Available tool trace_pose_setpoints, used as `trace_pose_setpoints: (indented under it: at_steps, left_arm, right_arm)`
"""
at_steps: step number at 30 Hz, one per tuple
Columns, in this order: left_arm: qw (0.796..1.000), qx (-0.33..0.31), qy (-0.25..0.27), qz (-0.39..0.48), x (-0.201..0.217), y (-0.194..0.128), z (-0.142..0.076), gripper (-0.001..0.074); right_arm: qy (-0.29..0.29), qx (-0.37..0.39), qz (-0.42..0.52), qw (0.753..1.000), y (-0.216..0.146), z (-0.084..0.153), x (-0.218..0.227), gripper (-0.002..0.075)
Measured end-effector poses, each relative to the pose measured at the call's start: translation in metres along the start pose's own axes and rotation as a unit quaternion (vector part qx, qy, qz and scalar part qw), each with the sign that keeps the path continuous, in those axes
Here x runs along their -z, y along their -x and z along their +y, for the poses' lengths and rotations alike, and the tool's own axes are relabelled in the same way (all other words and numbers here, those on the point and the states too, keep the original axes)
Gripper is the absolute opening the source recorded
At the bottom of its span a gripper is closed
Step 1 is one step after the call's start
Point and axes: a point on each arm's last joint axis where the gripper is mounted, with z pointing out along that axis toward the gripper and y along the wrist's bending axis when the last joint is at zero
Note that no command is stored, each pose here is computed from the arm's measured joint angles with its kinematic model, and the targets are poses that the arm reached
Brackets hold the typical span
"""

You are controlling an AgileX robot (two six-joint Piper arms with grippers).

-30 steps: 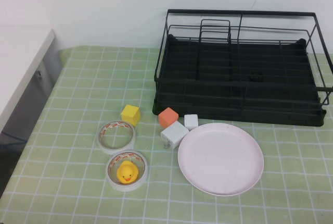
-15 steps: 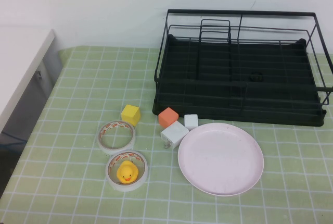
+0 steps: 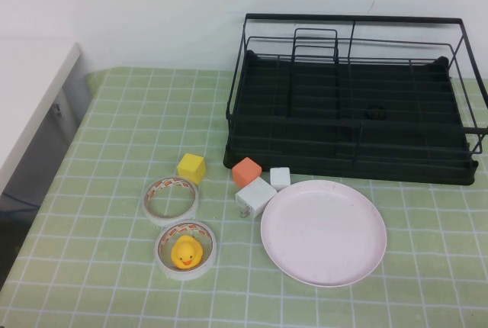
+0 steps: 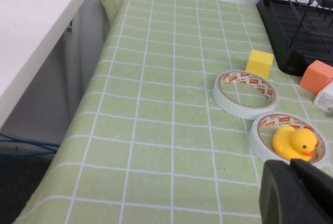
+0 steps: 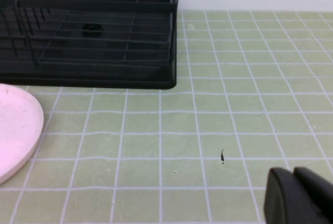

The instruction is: Place plate on rack

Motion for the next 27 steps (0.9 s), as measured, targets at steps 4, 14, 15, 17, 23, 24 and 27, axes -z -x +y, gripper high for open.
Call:
trace_pose_setpoints:
  at_steps: [4, 14, 15, 17, 23, 24, 27]
  left_arm:
    - [1.0, 0.016, -0.004, -0.008, 0.0, 0.002, -0.001, -0.0002]
    - [0.791, 0.587, -0.134, -0.109, 0.005, 0.03, -0.008, -0.0003]
    - [0.784, 0.595, -0.135, -0.116, 0.006, 0.031, -0.007, -0.0003]
    - [0.774, 0.604, -0.136, -0.131, 0.006, 0.033, -0.005, -0.0002]
    - [0.78, 0.593, -0.132, -0.152, 0.007, 0.035, -0.002, -0.0002]
    - [0.797, 0.57, -0.131, -0.147, 0.007, 0.035, -0.004, -0.0002]
    - [0.881, 0.443, -0.13, -0.101, 0.011, 0.042, -0.016, -0.0002]
  right_arm:
    - [0.007, -0.016, 0.0, 1.0, 0.0, 0.001, 0.0, 0.001]
    - [0.153, -0.369, 0.011, 0.917, 0.006, 0.026, 0.003, 0.001]
    - [0.158, -0.377, 0.01, 0.912, 0.007, 0.027, 0.003, 0.001]
    - [0.162, -0.369, 0.007, 0.915, 0.008, 0.027, 0.004, 0.001]
    - [0.172, -0.333, 0.021, 0.927, 0.005, 0.03, 0.004, 0.001]
    - [0.175, -0.32, 0.024, 0.931, 0.004, 0.031, 0.005, 0.001]
    - [0.192, -0.271, 0.027, 0.943, 0.003, 0.034, 0.006, 0.001]
